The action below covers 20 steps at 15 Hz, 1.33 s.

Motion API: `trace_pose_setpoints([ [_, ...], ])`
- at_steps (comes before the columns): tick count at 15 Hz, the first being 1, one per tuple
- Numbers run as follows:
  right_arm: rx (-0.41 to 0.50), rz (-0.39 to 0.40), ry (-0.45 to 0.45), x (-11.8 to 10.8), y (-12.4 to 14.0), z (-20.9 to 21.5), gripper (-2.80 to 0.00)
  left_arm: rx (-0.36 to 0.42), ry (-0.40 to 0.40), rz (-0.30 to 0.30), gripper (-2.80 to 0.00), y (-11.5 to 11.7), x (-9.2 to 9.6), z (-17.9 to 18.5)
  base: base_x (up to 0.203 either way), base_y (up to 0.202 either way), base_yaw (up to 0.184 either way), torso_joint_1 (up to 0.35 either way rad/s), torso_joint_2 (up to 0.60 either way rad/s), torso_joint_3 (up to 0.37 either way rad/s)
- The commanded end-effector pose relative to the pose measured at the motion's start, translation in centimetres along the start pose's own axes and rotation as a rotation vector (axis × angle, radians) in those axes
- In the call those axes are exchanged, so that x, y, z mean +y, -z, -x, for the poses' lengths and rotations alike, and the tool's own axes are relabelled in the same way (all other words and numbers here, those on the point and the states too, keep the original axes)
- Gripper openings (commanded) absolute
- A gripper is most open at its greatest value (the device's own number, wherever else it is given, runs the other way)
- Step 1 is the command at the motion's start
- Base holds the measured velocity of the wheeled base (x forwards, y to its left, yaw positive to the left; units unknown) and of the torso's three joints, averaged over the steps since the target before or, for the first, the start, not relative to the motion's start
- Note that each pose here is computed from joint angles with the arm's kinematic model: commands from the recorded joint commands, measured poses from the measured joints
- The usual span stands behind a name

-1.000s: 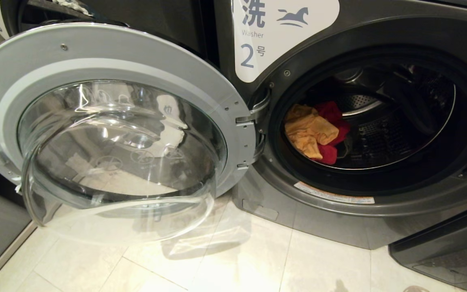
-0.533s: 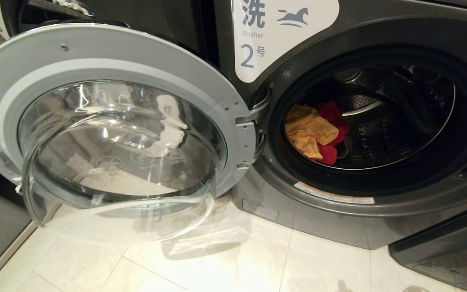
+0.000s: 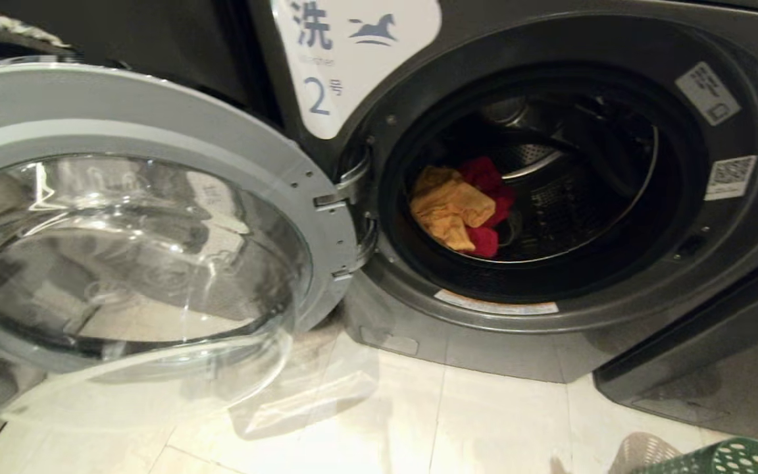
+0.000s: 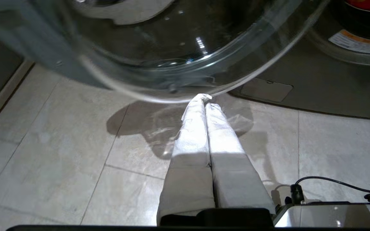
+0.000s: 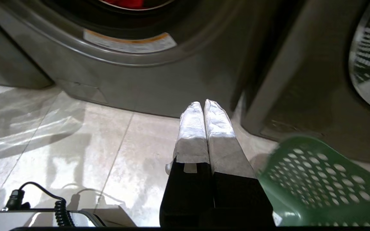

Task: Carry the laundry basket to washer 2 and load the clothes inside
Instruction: Close the washing machine door with the left hand

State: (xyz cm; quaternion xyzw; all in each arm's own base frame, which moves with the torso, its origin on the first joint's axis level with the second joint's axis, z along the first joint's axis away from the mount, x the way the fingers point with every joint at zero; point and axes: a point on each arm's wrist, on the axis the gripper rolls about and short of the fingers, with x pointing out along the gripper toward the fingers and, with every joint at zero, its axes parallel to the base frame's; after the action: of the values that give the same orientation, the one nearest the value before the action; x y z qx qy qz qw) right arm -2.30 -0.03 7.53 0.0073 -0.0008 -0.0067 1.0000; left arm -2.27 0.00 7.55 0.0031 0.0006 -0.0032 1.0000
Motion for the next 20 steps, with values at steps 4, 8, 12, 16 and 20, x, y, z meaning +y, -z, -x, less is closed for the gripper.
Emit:
trace_pose_setpoints([
  [4, 0.004, 0.004, -0.001, 0.0, 0.0, -0.03, -2.8, 0.0, -0.001, 0.0, -2.8, 0.0, 0.0, 0.0, -0.002, 0.004, -0.122, 0.002, 0.0, 0.004],
  [8, 0.005, -0.001, 0.002, 0.0, 0.0, -0.03, -2.8, 0.0, 0.0, 0.0, -2.8, 0.0, 0.0, 0.0, 0.0, 0.0, 0.0, 0.0, 0.0, 0.0],
  [12, 0.005, -0.001, 0.004, -0.01, 0.0, -0.03, -2.8, -0.001, 0.0, 0.0, -2.8, -0.02, 0.0, 0.0, -0.059, 0.0, 0.001, 0.005, 0.0, 0.001],
  [16, 0.005, 0.001, 0.004, -0.01, 0.0, -0.03, -2.8, -0.001, 0.0, 0.0, -2.8, -0.02, 0.0, 0.0, -0.197, 0.0, 0.001, 0.002, 0.0, 0.001],
  [20, 0.005, 0.001, 0.002, 0.0, 0.0, -0.03, -2.8, -0.001, 0.0, 0.0, -2.8, -0.01, 0.0, 0.0, -0.193, 0.0, 0.001, 0.005, 0.0, 0.002],
])
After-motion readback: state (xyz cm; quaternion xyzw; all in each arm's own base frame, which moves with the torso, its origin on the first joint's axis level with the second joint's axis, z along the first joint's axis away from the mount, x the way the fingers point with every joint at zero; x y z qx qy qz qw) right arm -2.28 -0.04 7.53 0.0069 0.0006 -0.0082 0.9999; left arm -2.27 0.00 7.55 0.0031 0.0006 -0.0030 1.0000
